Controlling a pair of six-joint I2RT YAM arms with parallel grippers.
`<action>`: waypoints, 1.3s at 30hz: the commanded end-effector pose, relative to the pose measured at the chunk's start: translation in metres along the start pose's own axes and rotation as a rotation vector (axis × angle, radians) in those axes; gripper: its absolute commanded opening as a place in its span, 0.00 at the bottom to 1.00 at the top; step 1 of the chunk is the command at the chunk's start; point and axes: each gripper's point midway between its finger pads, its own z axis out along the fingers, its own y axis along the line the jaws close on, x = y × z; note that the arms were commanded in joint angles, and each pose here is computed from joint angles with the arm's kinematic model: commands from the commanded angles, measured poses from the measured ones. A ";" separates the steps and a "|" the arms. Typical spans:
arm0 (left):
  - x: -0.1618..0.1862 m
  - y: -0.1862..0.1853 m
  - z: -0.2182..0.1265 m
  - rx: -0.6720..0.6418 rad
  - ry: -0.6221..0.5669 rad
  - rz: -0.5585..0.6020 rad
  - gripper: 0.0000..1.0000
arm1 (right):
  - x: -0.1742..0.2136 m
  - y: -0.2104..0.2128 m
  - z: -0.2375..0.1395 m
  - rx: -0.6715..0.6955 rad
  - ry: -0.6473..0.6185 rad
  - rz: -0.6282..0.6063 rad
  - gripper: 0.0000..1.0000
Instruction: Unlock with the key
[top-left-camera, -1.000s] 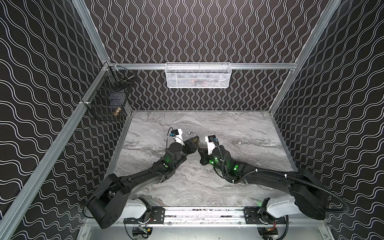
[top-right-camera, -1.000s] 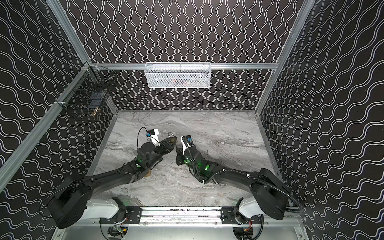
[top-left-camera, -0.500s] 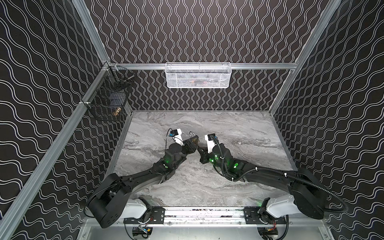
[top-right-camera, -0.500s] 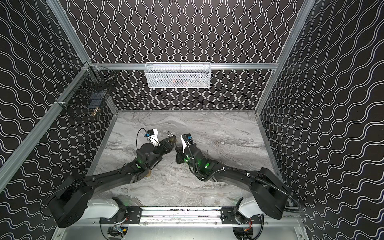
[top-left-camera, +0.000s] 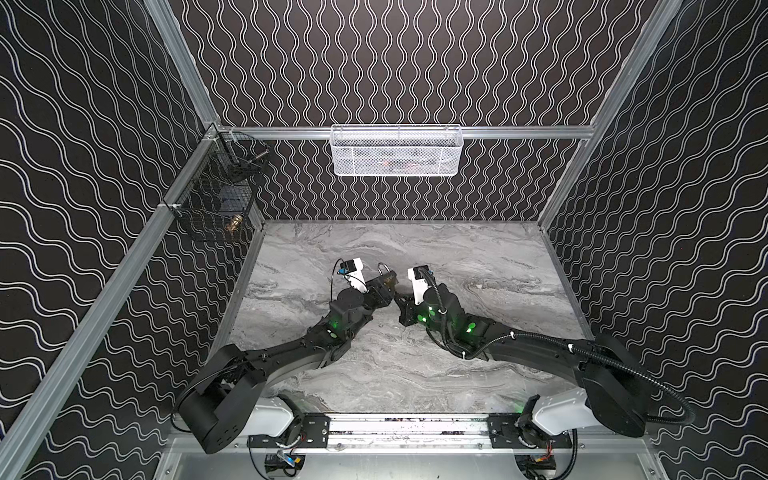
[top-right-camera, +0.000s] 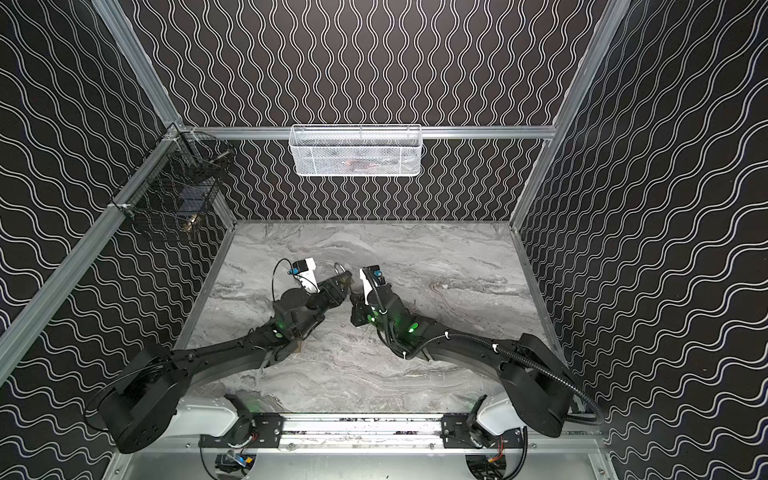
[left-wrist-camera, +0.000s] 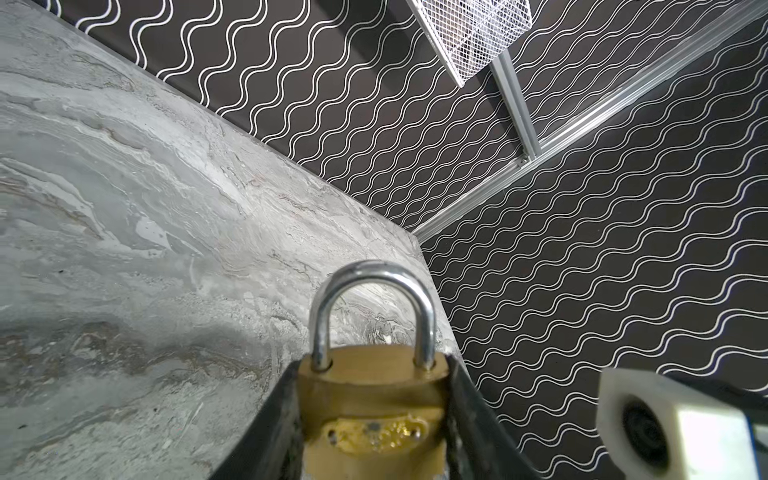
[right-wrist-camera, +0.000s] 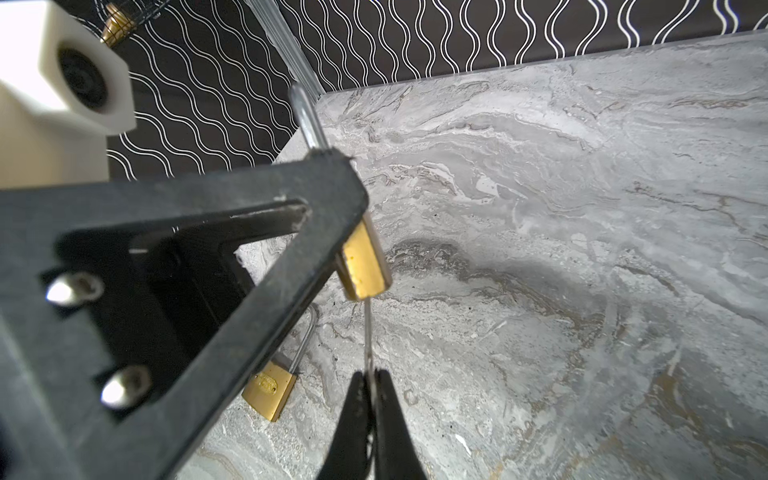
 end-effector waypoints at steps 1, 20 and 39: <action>-0.005 -0.014 -0.002 0.063 -0.019 0.025 0.24 | -0.012 0.011 -0.001 -0.055 -0.037 0.029 0.00; -0.020 -0.010 -0.003 0.021 -0.095 0.032 0.22 | 0.002 0.013 0.000 -0.110 0.010 0.061 0.00; -0.016 -0.010 -0.004 0.036 -0.078 0.016 0.22 | -0.010 0.007 0.002 -0.078 -0.022 0.051 0.00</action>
